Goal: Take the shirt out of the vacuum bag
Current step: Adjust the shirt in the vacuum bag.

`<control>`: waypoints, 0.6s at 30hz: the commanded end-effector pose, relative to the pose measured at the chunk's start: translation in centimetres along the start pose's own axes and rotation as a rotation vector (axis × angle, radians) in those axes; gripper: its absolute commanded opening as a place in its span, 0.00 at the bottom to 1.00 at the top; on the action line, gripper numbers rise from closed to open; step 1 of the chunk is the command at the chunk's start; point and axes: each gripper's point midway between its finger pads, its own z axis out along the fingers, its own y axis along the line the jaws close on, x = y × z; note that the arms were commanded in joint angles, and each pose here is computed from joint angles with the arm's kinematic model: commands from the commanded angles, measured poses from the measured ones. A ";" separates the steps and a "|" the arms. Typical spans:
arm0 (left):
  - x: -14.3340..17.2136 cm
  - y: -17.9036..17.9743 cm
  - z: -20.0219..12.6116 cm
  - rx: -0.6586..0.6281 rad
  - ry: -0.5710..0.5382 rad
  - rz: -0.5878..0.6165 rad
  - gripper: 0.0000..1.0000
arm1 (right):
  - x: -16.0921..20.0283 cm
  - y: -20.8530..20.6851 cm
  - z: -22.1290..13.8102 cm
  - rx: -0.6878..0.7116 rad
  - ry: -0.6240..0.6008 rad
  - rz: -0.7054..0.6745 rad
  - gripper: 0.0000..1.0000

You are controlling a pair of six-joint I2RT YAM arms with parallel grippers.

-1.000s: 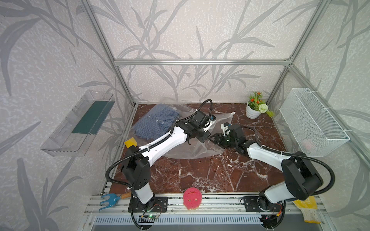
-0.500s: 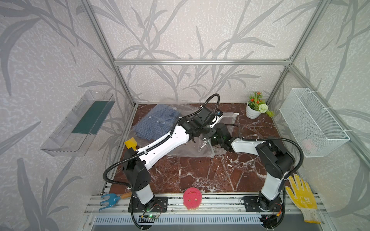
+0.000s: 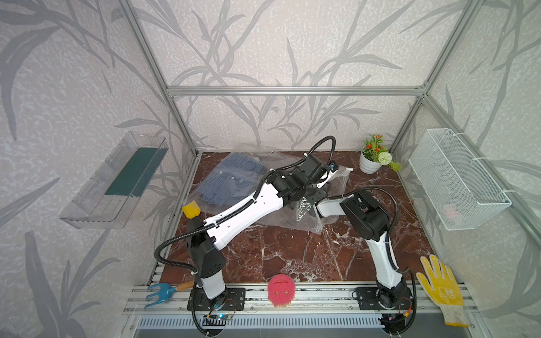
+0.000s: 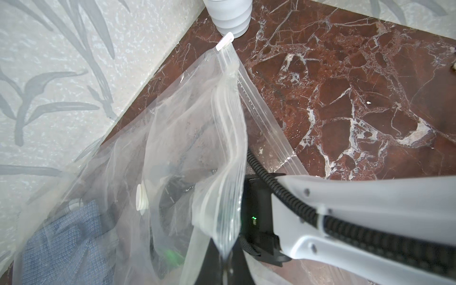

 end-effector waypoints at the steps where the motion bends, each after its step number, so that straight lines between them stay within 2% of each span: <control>1: -1.3 -0.5 -0.8 0.017 -0.031 0.024 0.00 | 0.0 1.1 1.6 -0.070 0.004 0.013 0.81; 14: -1.9 -2.8 -1.6 0.080 -0.047 0.048 0.00 | 0.2 -0.6 8.4 -0.008 0.035 0.010 0.81; 18: -2.1 -3.4 -2.5 0.097 -0.060 0.055 0.00 | 1.1 -1.2 10.4 0.066 0.055 -0.014 0.82</control>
